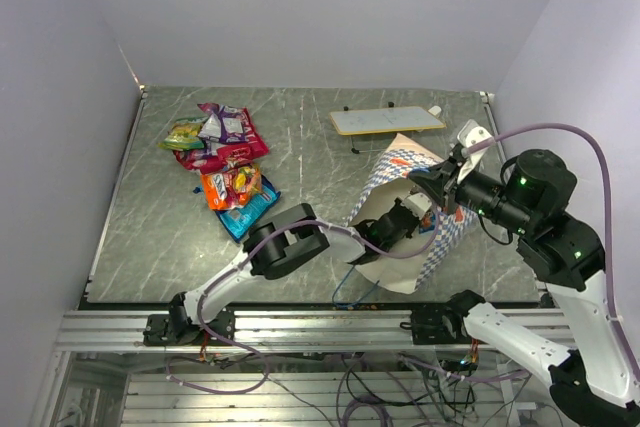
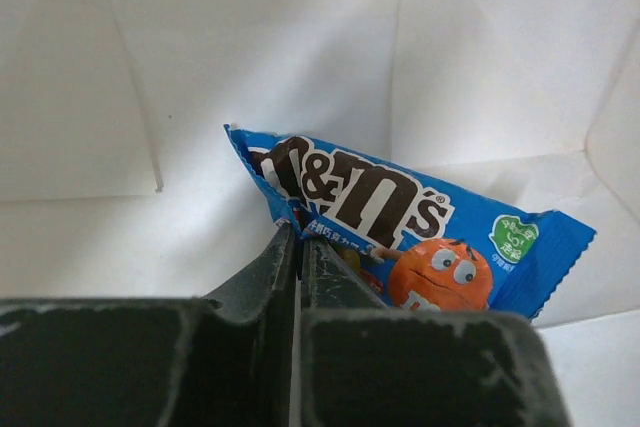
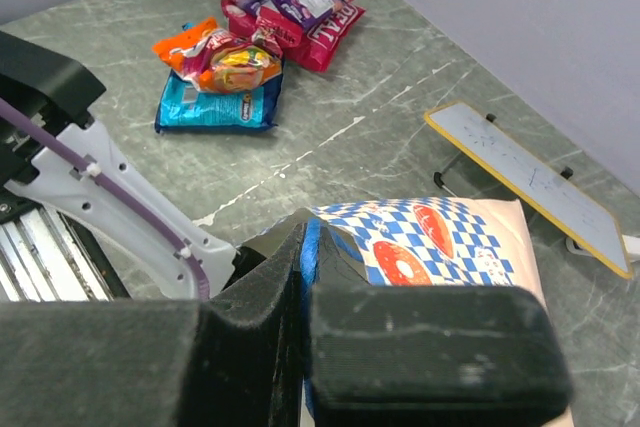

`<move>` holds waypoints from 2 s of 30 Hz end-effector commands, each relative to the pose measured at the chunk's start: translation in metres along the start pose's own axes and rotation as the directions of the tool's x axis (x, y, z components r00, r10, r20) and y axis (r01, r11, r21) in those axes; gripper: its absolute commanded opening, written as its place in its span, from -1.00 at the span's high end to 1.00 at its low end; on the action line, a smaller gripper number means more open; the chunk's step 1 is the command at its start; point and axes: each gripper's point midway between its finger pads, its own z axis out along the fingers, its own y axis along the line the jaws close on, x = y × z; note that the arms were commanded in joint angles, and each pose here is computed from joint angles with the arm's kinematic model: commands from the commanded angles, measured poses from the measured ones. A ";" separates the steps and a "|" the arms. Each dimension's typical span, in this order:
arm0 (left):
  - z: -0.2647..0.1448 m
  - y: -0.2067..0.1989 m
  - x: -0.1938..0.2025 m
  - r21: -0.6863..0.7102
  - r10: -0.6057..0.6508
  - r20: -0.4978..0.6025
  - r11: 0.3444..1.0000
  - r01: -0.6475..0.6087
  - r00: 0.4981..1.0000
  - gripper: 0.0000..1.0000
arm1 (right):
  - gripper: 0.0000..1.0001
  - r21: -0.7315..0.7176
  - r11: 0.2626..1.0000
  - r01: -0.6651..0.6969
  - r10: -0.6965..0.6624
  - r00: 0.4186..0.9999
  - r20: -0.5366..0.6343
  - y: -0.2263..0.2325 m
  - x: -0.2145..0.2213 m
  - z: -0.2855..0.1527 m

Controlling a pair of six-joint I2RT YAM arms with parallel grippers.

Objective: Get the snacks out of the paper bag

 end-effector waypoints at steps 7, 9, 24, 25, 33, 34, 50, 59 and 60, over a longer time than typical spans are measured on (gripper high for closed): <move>-0.042 0.010 -0.053 0.057 -0.056 0.016 0.997 0.055 0.998 0.86 | 1.00 0.037 0.999 0.038 -0.040 0.998 0.053 -0.005 -0.008 -0.005; -0.056 -0.001 -0.054 0.114 -0.080 -0.014 0.990 0.081 0.997 0.86 | 1.00 0.049 0.998 0.036 -0.039 0.997 0.061 -0.008 -0.009 -0.004; -0.261 -0.019 -0.083 0.369 -0.027 -0.215 0.923 0.107 0.976 0.86 | 1.00 0.228 0.974 0.004 -0.035 0.991 0.132 -0.041 -0.016 0.004; -0.276 -0.013 -0.085 0.376 -0.015 -0.238 0.921 0.107 0.971 0.86 | 1.00 0.233 0.973 0.007 -0.039 0.990 0.132 -0.042 -0.015 0.004; -0.343 0.069 -0.163 0.165 -0.038 -0.233 0.983 0.078 0.972 0.86 | 1.00 0.251 0.968 0.017 -0.061 0.984 0.168 -0.044 -0.017 0.002; -0.344 0.089 -0.177 0.088 -0.063 -0.214 0.993 0.083 0.975 0.86 | 1.00 0.249 0.968 0.018 -0.062 0.983 0.172 -0.043 -0.018 0.001; -0.340 0.401 -0.108 -0.847 -0.694 -0.190 0.474 0.242 0.695 0.86 | 1.00 0.081 0.996 0.023 -0.035 0.989 0.146 -0.009 -0.011 -0.006; -0.327 0.459 -0.054 -0.890 -0.726 -0.201 0.416 0.187 0.658 0.86 | 1.00 0.010 1.000 0.026 -0.027 0.995 0.101 -0.003 -0.013 0.008; -0.326 0.457 -0.046 -0.886 -0.737 -0.216 0.423 0.188 0.640 0.86 | 1.00 0.008 1.000 0.021 -0.022 0.994 0.109 -0.002 -0.013 0.008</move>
